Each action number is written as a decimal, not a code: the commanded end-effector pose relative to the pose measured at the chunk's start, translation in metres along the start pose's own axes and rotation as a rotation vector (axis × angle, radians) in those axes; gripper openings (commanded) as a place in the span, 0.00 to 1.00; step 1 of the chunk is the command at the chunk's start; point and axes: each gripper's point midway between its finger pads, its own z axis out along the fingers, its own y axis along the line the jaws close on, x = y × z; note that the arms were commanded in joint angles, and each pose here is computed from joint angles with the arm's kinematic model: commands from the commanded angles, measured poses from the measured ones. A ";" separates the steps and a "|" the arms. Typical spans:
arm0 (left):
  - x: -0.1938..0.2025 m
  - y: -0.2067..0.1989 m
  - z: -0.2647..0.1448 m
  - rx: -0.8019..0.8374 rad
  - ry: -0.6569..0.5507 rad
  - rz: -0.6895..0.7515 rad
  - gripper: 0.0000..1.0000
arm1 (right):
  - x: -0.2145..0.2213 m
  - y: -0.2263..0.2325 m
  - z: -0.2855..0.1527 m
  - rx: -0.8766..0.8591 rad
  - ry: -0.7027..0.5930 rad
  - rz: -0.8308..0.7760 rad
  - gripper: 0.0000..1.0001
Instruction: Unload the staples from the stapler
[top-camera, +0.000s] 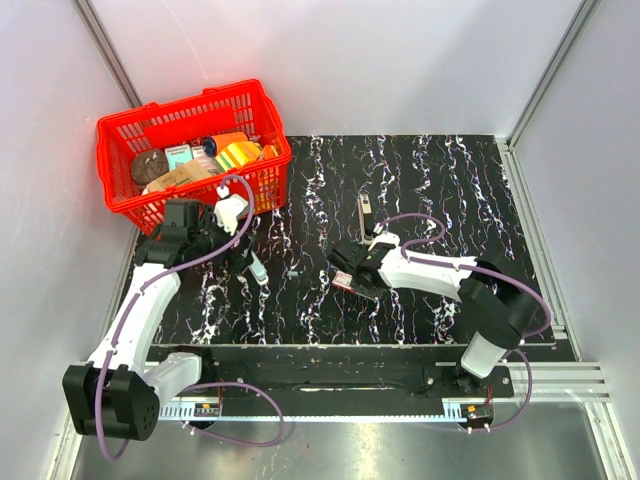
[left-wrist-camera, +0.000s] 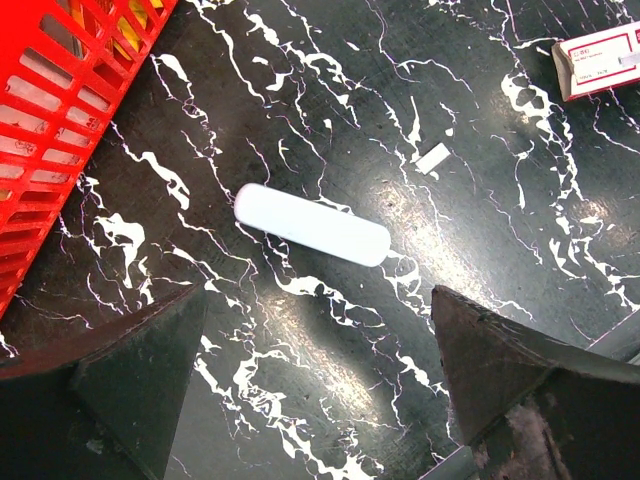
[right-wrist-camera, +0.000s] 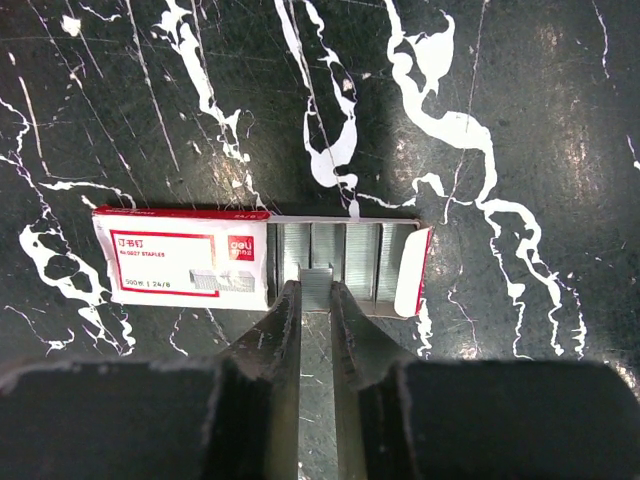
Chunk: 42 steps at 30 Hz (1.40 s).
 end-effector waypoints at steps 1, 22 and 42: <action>-0.011 0.006 -0.004 -0.037 -0.049 0.037 0.99 | -0.010 0.005 0.001 0.004 -0.058 0.017 0.04; -0.011 0.004 -0.007 -0.043 -0.057 0.045 0.99 | -0.014 0.018 0.000 -0.035 -0.069 0.006 0.21; -0.010 0.003 -0.008 -0.038 -0.055 0.049 0.99 | -0.029 0.033 -0.022 -0.127 -0.094 0.001 0.30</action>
